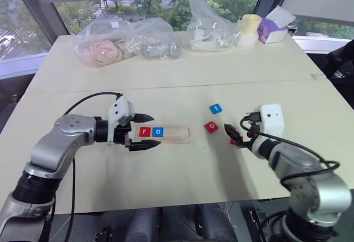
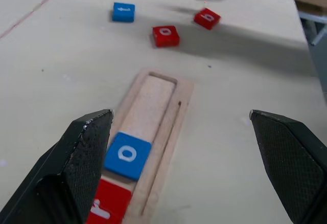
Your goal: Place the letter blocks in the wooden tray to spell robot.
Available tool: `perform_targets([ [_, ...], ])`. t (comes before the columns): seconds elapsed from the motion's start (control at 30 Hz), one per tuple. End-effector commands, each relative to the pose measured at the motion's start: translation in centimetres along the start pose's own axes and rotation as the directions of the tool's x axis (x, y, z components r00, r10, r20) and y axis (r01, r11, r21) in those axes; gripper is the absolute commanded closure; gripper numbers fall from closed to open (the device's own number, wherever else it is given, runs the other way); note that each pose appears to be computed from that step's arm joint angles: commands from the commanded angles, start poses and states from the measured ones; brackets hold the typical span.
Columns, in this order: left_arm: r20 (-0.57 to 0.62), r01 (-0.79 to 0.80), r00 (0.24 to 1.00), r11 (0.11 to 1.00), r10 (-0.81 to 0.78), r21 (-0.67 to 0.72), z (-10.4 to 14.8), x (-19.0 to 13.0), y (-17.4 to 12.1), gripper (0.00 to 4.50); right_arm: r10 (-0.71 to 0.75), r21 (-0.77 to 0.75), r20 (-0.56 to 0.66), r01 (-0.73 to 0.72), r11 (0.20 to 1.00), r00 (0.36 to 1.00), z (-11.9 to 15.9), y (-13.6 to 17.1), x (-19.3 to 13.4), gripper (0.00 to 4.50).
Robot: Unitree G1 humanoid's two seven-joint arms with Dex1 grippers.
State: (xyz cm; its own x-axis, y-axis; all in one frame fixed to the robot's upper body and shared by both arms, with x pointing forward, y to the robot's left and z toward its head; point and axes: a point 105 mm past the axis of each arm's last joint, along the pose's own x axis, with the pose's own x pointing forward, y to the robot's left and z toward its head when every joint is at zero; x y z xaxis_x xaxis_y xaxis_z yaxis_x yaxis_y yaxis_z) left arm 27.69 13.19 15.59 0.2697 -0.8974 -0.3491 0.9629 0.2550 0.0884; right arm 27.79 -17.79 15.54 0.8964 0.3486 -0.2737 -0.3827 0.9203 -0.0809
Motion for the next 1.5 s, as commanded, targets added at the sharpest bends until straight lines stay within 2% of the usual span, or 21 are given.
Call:
perform_targets([
  [0.03, -0.010, 0.067, 0.998, 0.997, -0.067, 0.046, 1.2, -0.5, -1.1, 0.00, 0.215, -0.162, 0.043, -0.205, 0.965, 0.976, 0.2, -0.2, -1.0, 0.04],
  [0.13, -0.044, 0.134, 0.990, 0.989, -0.132, 0.059, 1.5, -0.5, -2.5, 0.00, 0.360, -0.225, -0.039, -0.359, 0.906, 0.932, -1.9, -0.7, -1.7, 0.04],
  [0.23, -0.092, 0.142, 0.987, 0.987, -0.135, 0.081, 0.9, -0.6, -3.1, 0.00, 0.420, -0.271, -0.111, -0.434, 0.859, 0.901, -3.8, -1.5, -1.8, 0.04],
  [0.37, -0.086, 0.104, 0.991, 0.993, -0.100, 0.049, 0.7, -1.0, -3.2, 0.00, 0.425, -0.319, -0.152, -0.451, 0.833, 0.892, -5.3, -2.9, -1.0, 0.04],
  [0.67, -0.098, 0.062, 0.993, 0.998, -0.058, 0.031, 0.3, -1.4, -3.3, 0.00, 0.426, -0.317, -0.171, -0.459, 0.830, 0.888, -7.3, -4.8, 1.4, 0.04],
  [0.7, -0.101, 0.054, 0.994, 0.998, -0.051, 0.032, 0.2, -1.5, -3.3, 0.00, 0.435, -0.312, -0.168, -0.466, 0.828, 0.885, -7.4, -4.7, 1.5, 0.26],
  [0.8, -0.106, 0.036, 0.994, 0.999, -0.032, 0.030, 0.1, -1.8, -3.2, 0.00, 0.459, -0.301, -0.159, -0.485, 0.821, 0.874, -7.4, -4.4, 1.6, 1.35],
  [0.93, -0.113, 0.015, 0.993, 1.000, -0.013, 0.023, 0.0, -2.2, -3.0, 0.00, 0.465, -0.304, -0.158, -0.491, 0.816, 0.871, -7.4, -4.2, 1.6, 3.33],
  [0.97, -0.119, -0.005, 0.993, 1.000, 0.007, 0.020, -0.2, -2.5, -2.7, 0.00, 0.464, -0.319, -0.153, -0.488, 0.812, 0.872, -7.1, -4.0, 1.7, 3.35],
  [1.07, -0.135, -0.079, 0.988, 0.997, 0.079, 0.001, -1.0, -3.8, -1.2, 0.00, 0.501, -0.353, -0.119, -0.508, 0.786, 0.857, -4.5, -2.0, 2.4, 3.35],
  [1.13, -0.098, -0.129, 0.988, 0.990, 0.123, -0.056, -0.9, -4.9, -0.1, 0.00, 0.580, -0.337, -0.037, -0.556, 0.759, 0.814, -1.0, 0.7, 2.9, 3.35],
  [1.2, -0.105, -0.175, 0.980, 0.982, 0.167, -0.077, -1.5, -6.0, 1.0, 0.00, 0.646, -0.369, -0.025, -0.608, 0.703, 0.763, 1.4, 3.6, 3.5, 3.35],
  [1.23, -0.133, -0.187, 0.975, 0.980, 0.177, -0.069, -2.0, -6.4, 1.2, 0.00, 0.661, -0.394, -0.042, -0.621, 0.678, 0.749, 1.9, 4.7, 4.0, 3.35],
  [1.3, -0.162, -0.192, 0.970, 0.980, 0.180, -0.057, -2.5, -6.8, 1.4, 0.00, 0.644, -0.440, -0.081, -0.607, 0.662, 0.761, 2.1, 5.9, 5.4, 3.35],
  [1.4, -0.146, -0.195, 0.972, 0.979, 0.185, -0.064, -2.4, -6.9, 1.4, 0.00, 0.642, -0.450, -0.097, -0.609, 0.653, 0.760, 2.2, 7.5, 7.4, 3.35],
  [1.5, -0.158, -0.208, 0.968, 0.976, 0.197, -0.058, -2.7, -7.0, 1.3, 0.00, 0.669, -0.466, -0.115, -0.635, 0.616, 0.734, 1.8, 9.5, 9.0, 3.35],
])
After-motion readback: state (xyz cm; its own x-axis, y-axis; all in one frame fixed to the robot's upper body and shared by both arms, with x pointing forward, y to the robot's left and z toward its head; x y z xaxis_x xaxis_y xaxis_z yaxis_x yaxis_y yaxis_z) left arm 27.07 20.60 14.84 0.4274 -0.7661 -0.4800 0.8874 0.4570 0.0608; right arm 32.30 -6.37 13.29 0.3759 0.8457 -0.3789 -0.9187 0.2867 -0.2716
